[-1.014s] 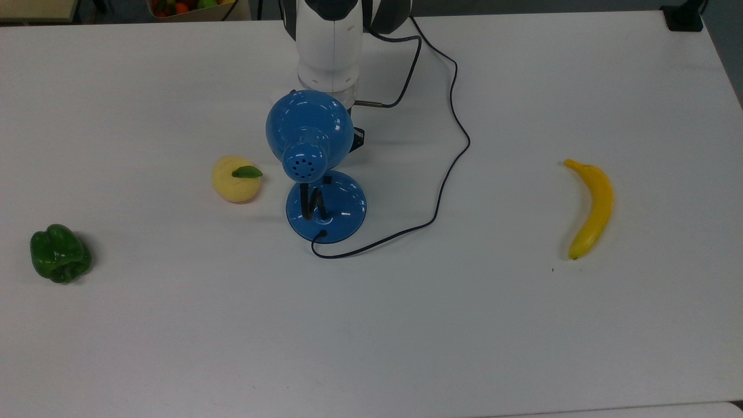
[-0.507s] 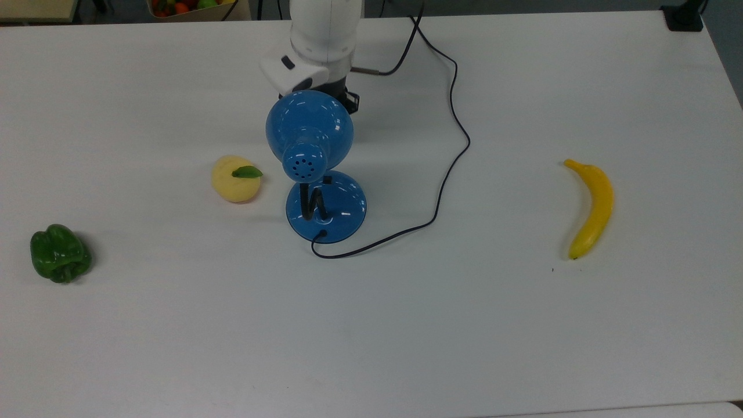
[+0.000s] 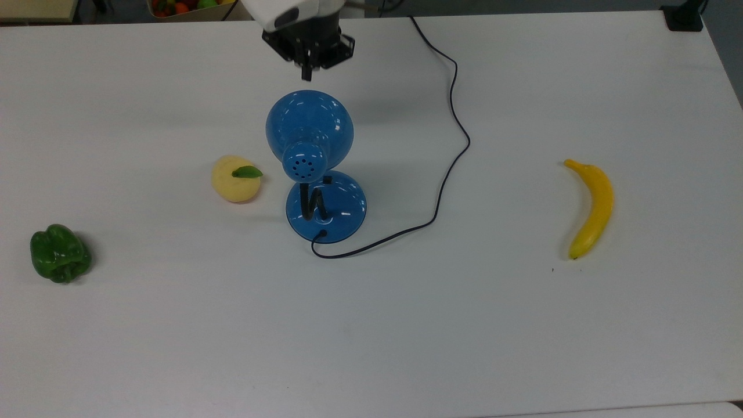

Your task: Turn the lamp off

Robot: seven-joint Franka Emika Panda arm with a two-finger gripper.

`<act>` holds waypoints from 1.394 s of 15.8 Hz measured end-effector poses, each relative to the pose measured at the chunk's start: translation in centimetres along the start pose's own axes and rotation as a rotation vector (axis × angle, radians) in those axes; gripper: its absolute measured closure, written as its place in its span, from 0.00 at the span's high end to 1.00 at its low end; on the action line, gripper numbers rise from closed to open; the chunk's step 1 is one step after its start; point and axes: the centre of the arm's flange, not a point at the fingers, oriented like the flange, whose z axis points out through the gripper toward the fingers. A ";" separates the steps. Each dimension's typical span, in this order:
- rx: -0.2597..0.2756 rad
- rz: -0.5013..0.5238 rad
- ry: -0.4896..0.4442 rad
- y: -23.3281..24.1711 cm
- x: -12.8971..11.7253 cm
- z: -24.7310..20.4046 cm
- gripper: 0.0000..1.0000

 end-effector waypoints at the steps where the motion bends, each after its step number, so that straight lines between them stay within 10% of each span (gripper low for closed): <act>1: 0.008 -0.002 0.004 0.2 -0.1 -1.6 0.01; 11: 0.050 -0.112 0.027 1.9 -0.6 -7.9 0.05; 22: 0.051 -0.096 0.022 4.5 -1.6 -9.2 1.00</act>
